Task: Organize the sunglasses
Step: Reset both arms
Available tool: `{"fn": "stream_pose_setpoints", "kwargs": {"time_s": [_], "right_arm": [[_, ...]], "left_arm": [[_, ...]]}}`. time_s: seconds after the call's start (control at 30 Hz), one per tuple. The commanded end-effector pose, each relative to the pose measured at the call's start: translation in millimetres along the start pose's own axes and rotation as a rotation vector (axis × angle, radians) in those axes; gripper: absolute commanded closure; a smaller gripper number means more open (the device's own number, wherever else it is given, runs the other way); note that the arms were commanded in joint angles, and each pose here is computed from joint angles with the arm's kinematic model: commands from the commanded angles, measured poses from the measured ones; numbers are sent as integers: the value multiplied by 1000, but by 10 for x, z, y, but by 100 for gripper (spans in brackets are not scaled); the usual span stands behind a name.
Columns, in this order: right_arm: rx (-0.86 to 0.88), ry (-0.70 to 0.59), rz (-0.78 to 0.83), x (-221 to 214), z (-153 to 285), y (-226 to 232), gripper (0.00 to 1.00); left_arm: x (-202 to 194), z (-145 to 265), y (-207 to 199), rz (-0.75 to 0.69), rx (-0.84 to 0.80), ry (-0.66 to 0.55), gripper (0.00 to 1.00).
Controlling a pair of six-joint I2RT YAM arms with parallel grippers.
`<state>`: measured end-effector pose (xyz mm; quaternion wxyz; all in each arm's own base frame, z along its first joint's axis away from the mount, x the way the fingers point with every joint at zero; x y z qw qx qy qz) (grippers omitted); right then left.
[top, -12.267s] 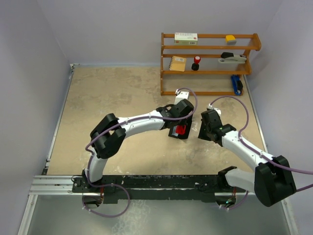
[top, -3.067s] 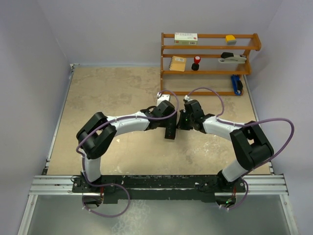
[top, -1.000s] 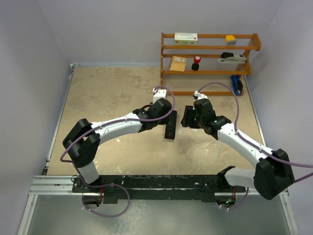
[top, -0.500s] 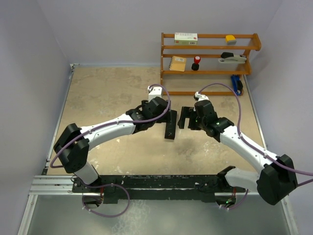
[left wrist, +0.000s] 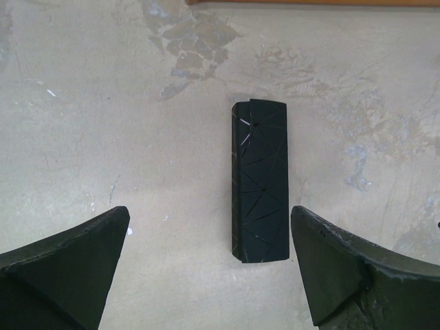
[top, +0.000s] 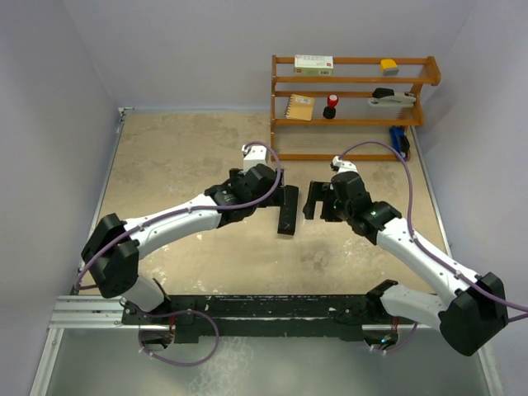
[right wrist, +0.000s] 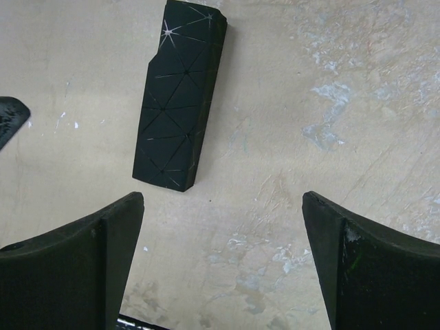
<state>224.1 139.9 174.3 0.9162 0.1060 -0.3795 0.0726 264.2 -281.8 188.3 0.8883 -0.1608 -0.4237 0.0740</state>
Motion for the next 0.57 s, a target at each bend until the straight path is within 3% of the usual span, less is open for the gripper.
{"fn": "stream_pose_setpoints", "kwargs": {"time_s": [0.0,0.53], "right_arm": [[-7,-48,-15,113,115,12,1],[-24,-38,-24,73,91,-6,1]], "left_arm": [[227,157,12,25,-2,-87,1],[295,271,17,22,-40,-107,1]]}}
Point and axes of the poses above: each gripper's point midway between its finger pads, its own z axis back along the fingers, its own y axis along the line the jaws close on, x = y × z, the point moved 6 cm from there along z, back along the fingers, and after that the axes turned 10 degrees about z, right-handed, at the moved point
